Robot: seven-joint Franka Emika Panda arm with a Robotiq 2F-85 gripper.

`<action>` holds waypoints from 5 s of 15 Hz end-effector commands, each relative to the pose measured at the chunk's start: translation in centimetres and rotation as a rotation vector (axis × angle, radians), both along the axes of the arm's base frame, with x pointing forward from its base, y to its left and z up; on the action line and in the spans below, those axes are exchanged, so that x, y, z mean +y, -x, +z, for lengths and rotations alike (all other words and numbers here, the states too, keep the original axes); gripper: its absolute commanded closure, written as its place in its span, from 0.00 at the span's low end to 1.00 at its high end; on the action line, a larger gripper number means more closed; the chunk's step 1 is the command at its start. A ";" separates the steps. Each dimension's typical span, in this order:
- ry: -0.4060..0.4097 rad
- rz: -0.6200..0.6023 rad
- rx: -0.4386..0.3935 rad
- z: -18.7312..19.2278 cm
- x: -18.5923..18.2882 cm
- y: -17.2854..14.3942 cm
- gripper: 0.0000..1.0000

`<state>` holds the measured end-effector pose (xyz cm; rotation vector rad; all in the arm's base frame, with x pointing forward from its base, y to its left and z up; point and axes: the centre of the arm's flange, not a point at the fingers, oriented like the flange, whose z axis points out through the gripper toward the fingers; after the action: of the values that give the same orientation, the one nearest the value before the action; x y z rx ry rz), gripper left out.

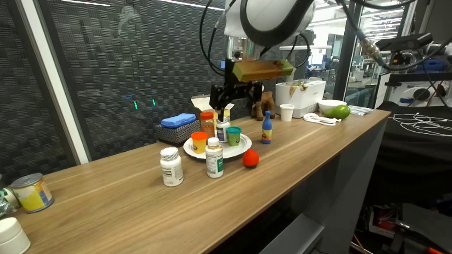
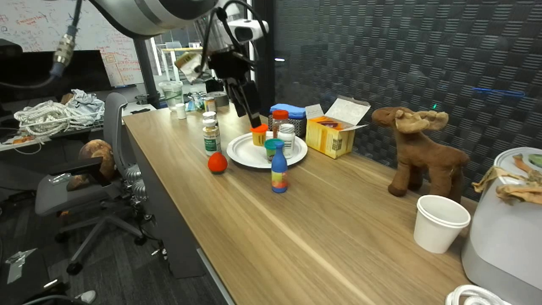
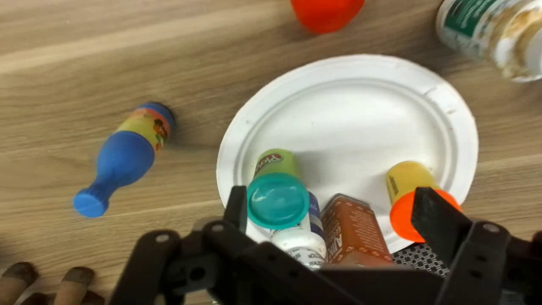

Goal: Pick up the bottles and small containers from the table and put them on the white plate.

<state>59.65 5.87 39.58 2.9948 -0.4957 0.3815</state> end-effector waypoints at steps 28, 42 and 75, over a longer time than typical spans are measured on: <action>-0.062 0.001 0.080 -0.3 10.1 0.4 0.00; -0.045 -0.016 0.134 -1.1 9.9 0.3 0.81; 0.109 -0.052 0.061 -1.1 2.2 -3.7 0.92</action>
<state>63.11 8.48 38.27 2.8798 -0.5097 0.3082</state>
